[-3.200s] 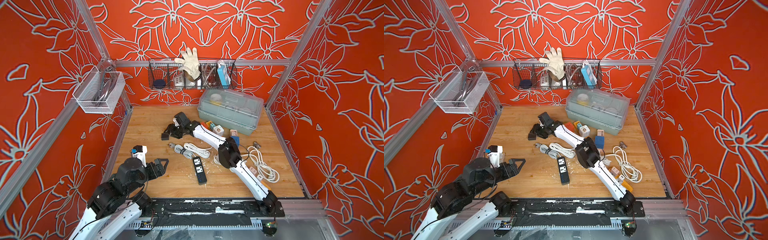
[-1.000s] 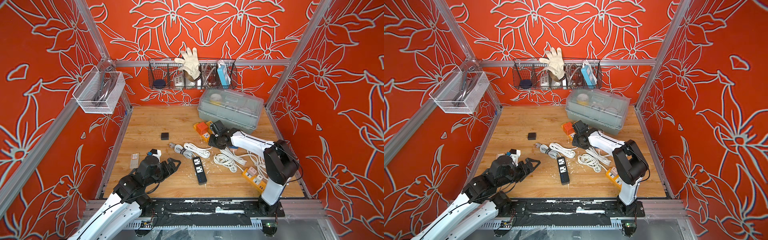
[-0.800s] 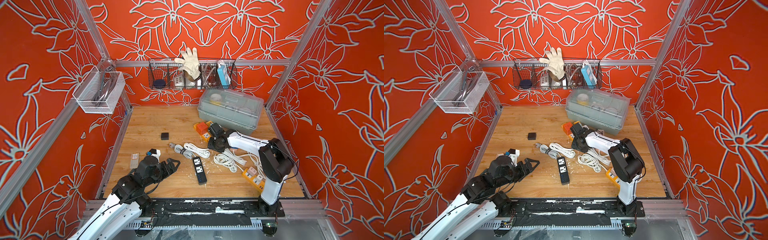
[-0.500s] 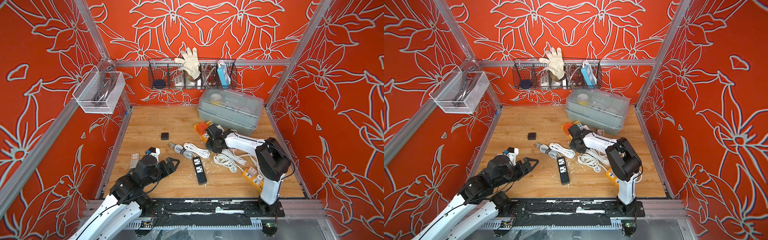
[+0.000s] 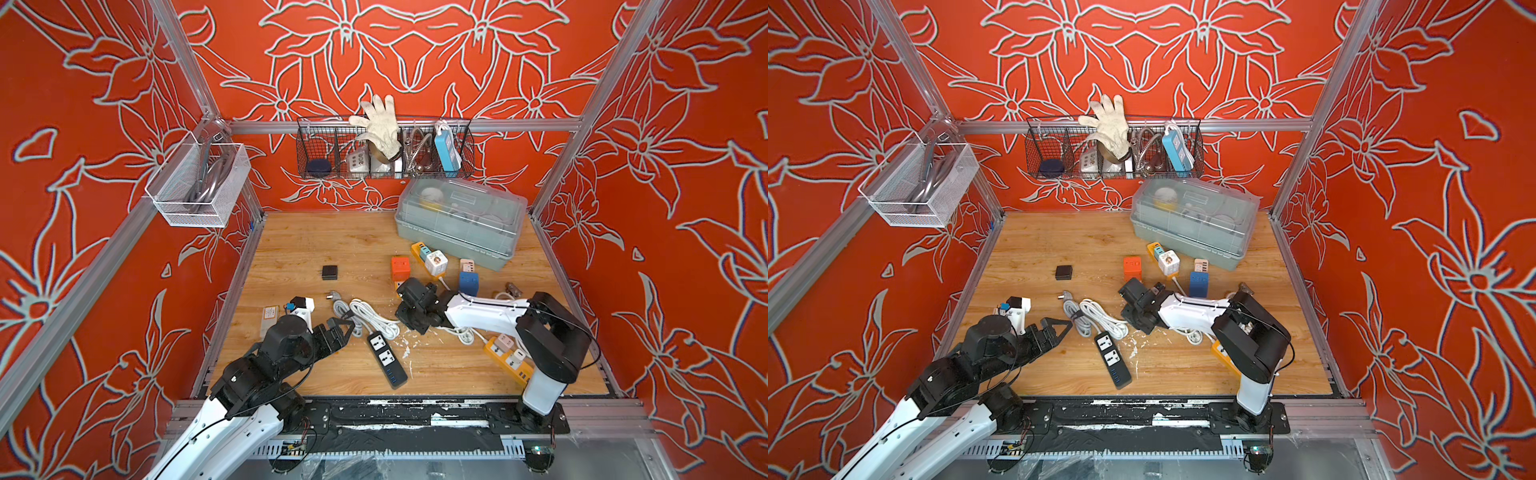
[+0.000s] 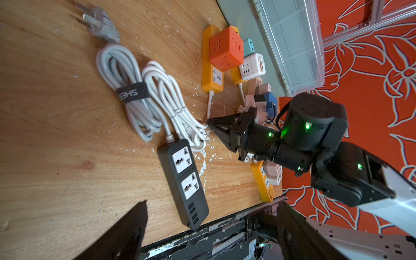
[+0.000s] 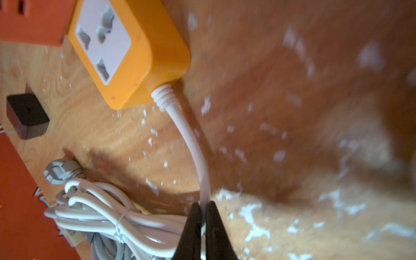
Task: Pull the plug off the socket
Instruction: Move the socket to the center of the board, then remove the plug from the socket.
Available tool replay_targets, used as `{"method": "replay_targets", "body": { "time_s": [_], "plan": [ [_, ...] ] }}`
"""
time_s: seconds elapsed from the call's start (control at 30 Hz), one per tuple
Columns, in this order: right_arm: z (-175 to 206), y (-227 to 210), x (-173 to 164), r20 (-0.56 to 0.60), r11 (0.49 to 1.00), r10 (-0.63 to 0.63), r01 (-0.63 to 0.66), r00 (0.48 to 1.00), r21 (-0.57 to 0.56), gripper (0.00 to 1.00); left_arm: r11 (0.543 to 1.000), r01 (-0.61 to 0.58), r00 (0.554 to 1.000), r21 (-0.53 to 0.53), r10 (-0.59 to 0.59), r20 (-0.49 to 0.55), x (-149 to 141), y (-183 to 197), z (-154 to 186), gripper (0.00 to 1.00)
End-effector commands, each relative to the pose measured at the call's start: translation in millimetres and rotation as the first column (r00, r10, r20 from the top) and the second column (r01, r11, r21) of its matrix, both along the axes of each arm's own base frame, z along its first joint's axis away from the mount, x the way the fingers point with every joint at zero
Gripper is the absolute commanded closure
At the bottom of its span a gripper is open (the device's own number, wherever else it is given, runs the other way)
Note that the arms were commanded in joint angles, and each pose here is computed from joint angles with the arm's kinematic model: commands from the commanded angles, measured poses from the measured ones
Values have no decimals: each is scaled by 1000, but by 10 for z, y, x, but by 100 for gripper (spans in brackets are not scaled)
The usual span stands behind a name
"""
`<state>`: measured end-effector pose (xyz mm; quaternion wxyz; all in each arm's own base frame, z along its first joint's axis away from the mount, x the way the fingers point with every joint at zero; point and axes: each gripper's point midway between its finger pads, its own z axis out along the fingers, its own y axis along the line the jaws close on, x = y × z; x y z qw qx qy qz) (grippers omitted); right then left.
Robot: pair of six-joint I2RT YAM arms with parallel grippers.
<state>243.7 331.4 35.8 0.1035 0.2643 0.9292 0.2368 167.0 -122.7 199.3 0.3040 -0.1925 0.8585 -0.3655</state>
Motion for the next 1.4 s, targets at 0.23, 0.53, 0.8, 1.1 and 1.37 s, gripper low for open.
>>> {"method": "replay_targets", "body": {
  "time_s": [0.23,0.53,0.8,1.1,1.37],
  "plan": [
    [-79,603,-379,-54,993,42,-36,998,112,83,999,-31,998,35,29,52,-172,231,129,12],
    [718,215,-169,206,959,277,-257,939,-115,65,999,-50,994,14,48,99,-180,278,241,12],
    [1577,-665,-126,522,866,498,-369,692,-337,43,996,69,997,-59,-68,23,39,-186,120,13],
    [1624,-992,-76,633,827,432,-562,643,6,33,980,192,969,51,-181,-168,388,-598,-244,15],
    [1453,-730,126,542,750,562,-661,624,-17,30,990,139,967,29,-130,-221,706,-736,-379,14]
  ]
}}
